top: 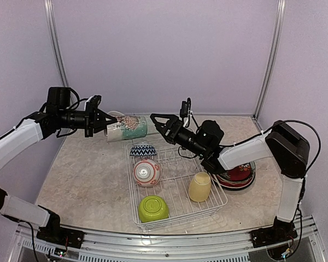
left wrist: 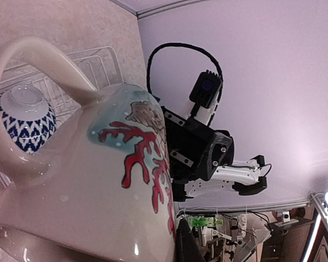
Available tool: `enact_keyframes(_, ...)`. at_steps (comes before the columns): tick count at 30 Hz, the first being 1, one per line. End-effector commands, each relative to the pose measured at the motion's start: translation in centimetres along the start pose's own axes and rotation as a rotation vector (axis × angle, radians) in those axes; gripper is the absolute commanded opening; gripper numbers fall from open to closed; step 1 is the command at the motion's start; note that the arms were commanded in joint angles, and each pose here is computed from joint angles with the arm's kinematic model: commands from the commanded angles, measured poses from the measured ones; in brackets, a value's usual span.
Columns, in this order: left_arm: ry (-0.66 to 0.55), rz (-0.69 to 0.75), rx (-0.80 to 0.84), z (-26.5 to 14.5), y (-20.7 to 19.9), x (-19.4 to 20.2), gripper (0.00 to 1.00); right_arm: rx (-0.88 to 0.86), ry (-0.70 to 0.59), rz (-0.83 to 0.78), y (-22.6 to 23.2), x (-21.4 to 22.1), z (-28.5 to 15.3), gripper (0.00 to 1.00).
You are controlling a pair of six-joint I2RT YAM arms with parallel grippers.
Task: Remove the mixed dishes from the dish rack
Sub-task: Pass from the right arm to the left, then place the cup at the corner of the board.
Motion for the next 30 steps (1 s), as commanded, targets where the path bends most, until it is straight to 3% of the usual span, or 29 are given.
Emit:
enact_keyframes(1,-0.171,0.129,-0.131,-3.6,-3.6,0.2,0.00,0.025,0.018,-0.061,0.8,-0.8,-1.1,1.00)
enact_keyframes(8,-0.416,0.054,-0.569,-9.2,-0.4,-1.5,0.00,0.173,0.069,-0.189,1.3,-1.7,-3.4,1.00)
enact_keyframes(16,-0.553,-0.027,-0.928,-12.2,3.0,-7.6,0.00,0.357,0.132,-0.339,1.9,-3.2,-5.0,1.00)
enact_keyframes(25,-0.518,-0.261,-1.047,-12.0,10.5,-15.5,0.00,0.494,0.137,-0.421,3.1,-4.7,-8.1,1.00)
enact_keyframes(30,-0.499,-0.311,-1.077,-11.2,13.4,-18.0,0.00,0.574,0.125,-0.477,4.0,-5.9,-9.6,1.00)
Point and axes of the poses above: each gripper's point midway between its finger pads, its own z axis out along the fingers, its own y axis along the line the jaws close on, x = y × z, the point moved 8 cm from there along -z, back along the fingers, and after that the axes turned 9 degrees about -z, right-handed, at the moved point
